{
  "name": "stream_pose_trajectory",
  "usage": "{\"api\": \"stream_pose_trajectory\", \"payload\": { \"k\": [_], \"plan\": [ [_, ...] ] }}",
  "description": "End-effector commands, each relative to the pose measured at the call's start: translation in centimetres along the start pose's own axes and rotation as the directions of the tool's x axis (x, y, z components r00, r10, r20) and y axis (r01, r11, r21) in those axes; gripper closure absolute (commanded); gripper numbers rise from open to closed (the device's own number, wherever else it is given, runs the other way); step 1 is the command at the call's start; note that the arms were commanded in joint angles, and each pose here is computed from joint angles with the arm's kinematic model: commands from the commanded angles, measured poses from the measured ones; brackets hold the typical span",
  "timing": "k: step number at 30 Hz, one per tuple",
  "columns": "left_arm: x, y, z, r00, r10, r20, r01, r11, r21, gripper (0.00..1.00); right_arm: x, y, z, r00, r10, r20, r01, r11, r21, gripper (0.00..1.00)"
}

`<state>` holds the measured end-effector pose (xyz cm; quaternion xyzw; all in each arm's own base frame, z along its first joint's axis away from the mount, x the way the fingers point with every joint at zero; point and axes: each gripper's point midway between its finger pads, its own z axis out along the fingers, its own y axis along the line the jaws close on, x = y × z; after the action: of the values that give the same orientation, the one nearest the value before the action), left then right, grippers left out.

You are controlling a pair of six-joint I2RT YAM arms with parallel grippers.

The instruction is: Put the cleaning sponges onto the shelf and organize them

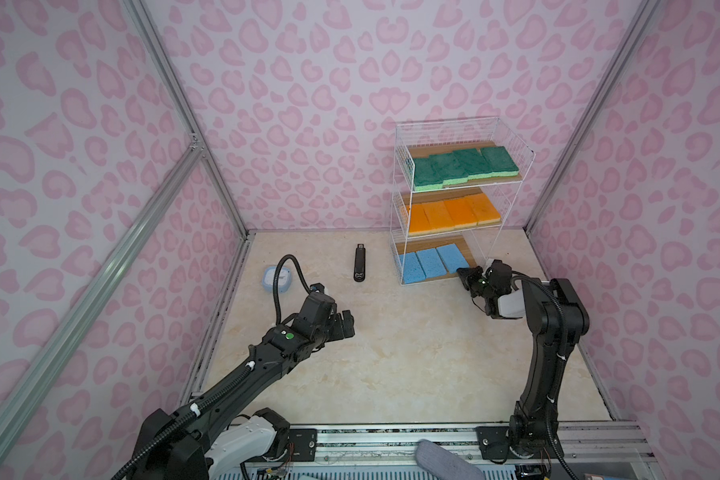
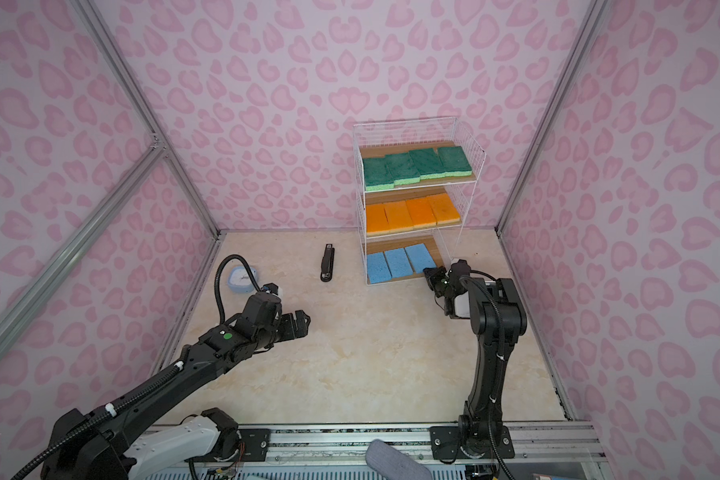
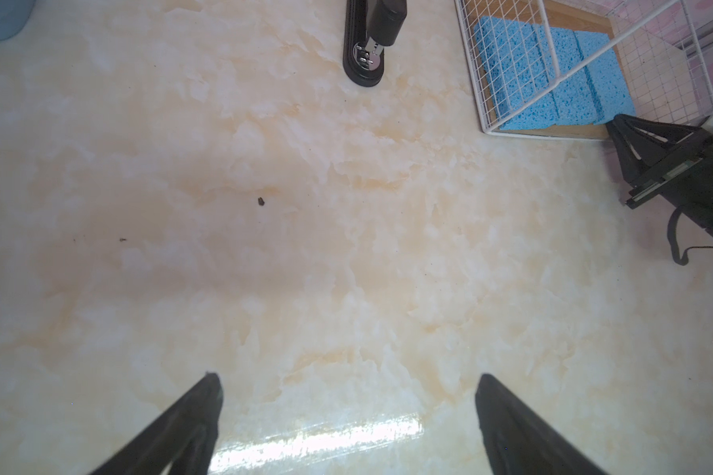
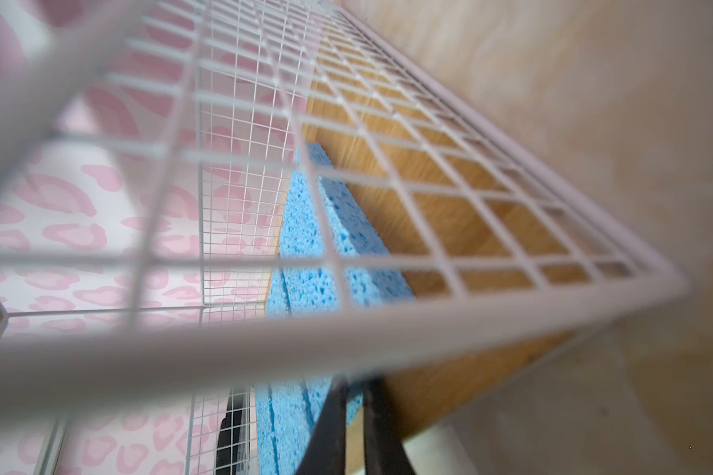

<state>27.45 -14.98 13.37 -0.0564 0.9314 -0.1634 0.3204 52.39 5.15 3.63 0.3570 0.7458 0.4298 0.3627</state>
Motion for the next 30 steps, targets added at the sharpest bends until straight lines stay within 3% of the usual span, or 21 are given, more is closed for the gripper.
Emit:
{"api": "stream_pose_trajectory", "payload": {
  "k": [1, 19, 30],
  "plan": [
    [-1.0, -0.7, -0.2, 1.0, -0.001, 0.028, 0.0, 1.0, 0.018, 0.03, 0.3, -0.2, 0.2, 1.0, -0.014, -0.013, 0.014, 1.0, 0.003, 0.87],
    [-1.3, -1.0, -0.3, 0.999, -0.005, 0.032, 0.004, 1.0, 0.03, 0.03, 3.1, 1.7, -0.4, 0.998, -0.029, -0.054, 0.026, 0.998, -0.051, 0.86],
    [-1.4, -0.6, -1.4, 0.998, -0.007, 0.059, 0.006, 1.0, 0.028, 0.03, 3.0, 3.4, -1.5, 0.996, -0.066, -0.054, 0.063, 0.996, -0.057, 0.46]
  ]
}}
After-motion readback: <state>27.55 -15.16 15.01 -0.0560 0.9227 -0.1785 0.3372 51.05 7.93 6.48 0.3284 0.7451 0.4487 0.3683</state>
